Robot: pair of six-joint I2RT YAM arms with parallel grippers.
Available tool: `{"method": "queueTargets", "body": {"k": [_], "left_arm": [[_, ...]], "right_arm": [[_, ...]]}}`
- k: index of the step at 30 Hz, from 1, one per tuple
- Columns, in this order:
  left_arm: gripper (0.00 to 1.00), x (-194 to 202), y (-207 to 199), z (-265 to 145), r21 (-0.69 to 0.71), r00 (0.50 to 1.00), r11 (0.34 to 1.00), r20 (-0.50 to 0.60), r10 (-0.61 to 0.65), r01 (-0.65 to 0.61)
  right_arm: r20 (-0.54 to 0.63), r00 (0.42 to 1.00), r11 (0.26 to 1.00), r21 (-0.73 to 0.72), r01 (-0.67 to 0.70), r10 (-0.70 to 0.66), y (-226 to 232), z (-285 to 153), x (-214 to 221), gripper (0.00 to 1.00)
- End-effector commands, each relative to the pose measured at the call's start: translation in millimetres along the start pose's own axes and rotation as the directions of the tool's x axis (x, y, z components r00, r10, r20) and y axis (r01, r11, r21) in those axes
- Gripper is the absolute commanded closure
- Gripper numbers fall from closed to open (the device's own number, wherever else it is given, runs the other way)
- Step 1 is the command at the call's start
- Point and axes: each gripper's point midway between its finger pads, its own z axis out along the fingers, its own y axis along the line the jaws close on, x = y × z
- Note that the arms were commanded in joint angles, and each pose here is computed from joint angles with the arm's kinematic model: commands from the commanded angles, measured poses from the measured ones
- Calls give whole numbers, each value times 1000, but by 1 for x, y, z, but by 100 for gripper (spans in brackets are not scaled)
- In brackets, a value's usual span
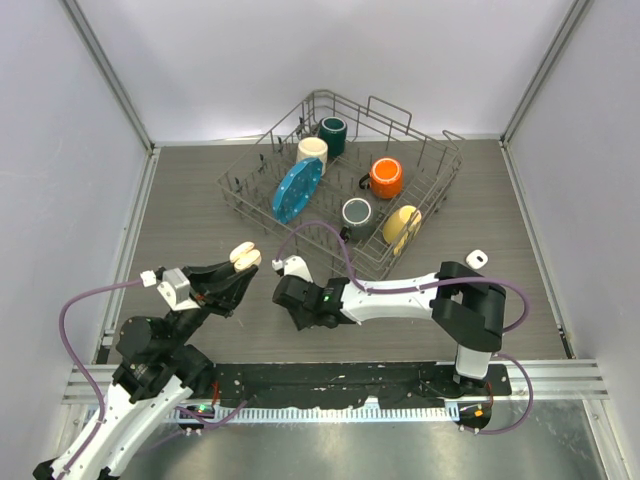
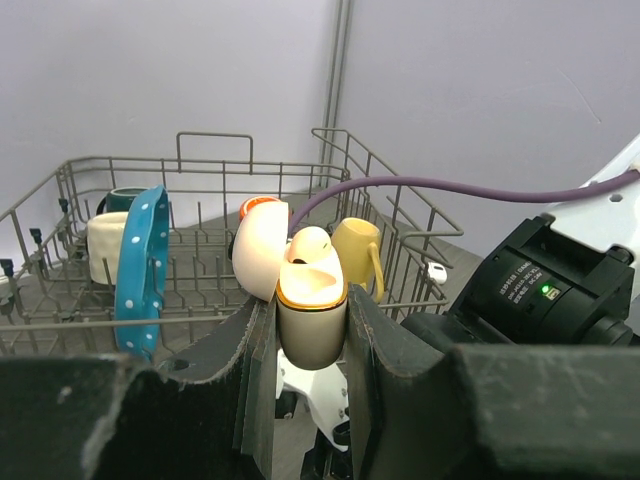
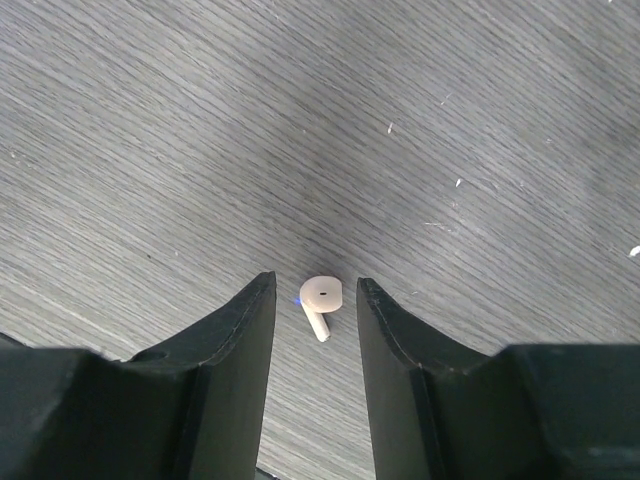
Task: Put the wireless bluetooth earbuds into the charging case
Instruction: Pick up the earbud from the center of the board.
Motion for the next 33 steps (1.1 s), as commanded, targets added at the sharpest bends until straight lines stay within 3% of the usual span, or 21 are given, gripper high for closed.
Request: {"method": "queueTargets", "body": {"k": [1, 20, 33], "left_arm": [[100, -10, -1, -1, -1, 1000, 1000, 31, -4, 4], [100, -7, -1, -1, -2, 1000, 1000, 25, -3, 3], [100, -6, 0, -1, -4, 1000, 1000, 22, -6, 6]], "right_arm": [[11, 1000, 1000, -15, 12, -12, 6, 1, -5, 57], [-29, 1000, 1000, -7, 7, -7, 5, 9, 7, 62], [-28, 1000, 1000, 4, -2, 2, 2, 8, 10, 73]]}}
